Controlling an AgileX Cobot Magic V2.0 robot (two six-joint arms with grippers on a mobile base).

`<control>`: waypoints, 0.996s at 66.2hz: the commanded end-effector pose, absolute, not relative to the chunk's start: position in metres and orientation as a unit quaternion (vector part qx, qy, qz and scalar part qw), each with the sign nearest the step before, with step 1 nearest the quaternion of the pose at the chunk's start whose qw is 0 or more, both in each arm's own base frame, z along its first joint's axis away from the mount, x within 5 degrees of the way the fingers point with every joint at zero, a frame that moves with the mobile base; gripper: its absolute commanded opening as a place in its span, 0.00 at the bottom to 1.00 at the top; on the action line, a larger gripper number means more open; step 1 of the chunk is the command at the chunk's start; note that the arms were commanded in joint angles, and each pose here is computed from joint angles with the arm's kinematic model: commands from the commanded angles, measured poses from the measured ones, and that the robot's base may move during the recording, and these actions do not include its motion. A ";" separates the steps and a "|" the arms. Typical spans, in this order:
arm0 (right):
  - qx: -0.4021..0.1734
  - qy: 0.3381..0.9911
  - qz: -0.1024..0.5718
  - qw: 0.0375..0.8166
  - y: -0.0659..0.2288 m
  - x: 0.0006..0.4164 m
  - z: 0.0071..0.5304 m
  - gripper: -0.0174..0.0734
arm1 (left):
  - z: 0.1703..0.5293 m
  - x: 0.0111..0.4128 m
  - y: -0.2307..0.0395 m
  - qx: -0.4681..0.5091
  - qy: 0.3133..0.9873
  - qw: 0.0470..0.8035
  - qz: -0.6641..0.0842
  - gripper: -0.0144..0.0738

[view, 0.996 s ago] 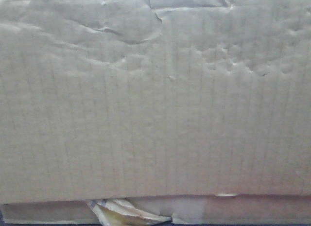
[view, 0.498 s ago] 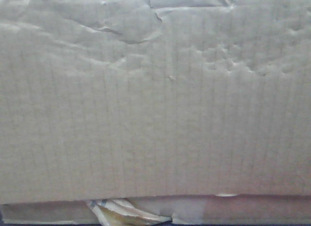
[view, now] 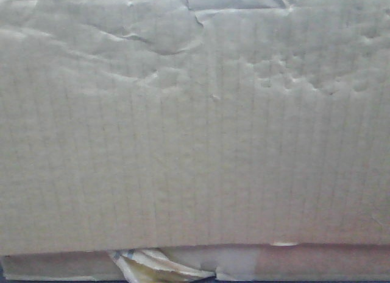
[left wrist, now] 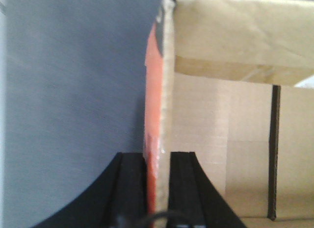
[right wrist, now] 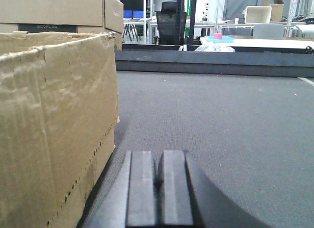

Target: Stack two boxes on right shelf middle

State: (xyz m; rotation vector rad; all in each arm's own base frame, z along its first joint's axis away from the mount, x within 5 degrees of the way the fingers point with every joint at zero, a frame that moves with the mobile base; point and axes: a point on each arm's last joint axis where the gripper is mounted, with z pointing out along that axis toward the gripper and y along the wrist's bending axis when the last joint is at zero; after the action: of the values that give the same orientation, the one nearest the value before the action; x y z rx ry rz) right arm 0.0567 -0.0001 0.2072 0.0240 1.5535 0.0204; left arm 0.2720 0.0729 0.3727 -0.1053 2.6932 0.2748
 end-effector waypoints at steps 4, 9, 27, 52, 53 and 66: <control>0.010 0.694 0.006 0.720 0.000 0.056 0.209 0.01 | 0.425 0.261 0.078 -0.058 0.948 0.293 0.114 0.04; 0.010 0.694 0.006 0.720 0.000 0.056 0.209 0.01 | 0.447 0.259 0.078 -0.064 0.935 0.331 0.108 0.04; 0.010 0.694 0.006 0.720 0.000 0.056 0.209 0.01 | 0.510 0.249 0.052 -0.104 0.887 0.450 0.017 0.04; 0.010 0.694 0.006 0.720 0.000 0.056 0.209 0.01 | 0.546 0.236 -0.035 -0.075 0.854 0.512 -0.050 0.04; 0.010 0.694 0.006 0.720 0.000 0.056 0.209 0.01 | 0.546 0.236 -0.038 -0.074 0.853 0.514 -0.043 0.04; 0.010 0.694 0.006 0.720 0.000 0.056 0.209 0.01 | 0.539 0.234 -0.100 -0.029 0.855 0.513 -0.072 0.04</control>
State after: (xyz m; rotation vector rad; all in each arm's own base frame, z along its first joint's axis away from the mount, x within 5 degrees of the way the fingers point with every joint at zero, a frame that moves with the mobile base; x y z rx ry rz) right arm 0.0567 -0.0001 0.2072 0.0240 1.5535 0.0204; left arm 0.2360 -0.0777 0.5372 -0.0832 2.0888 -0.1222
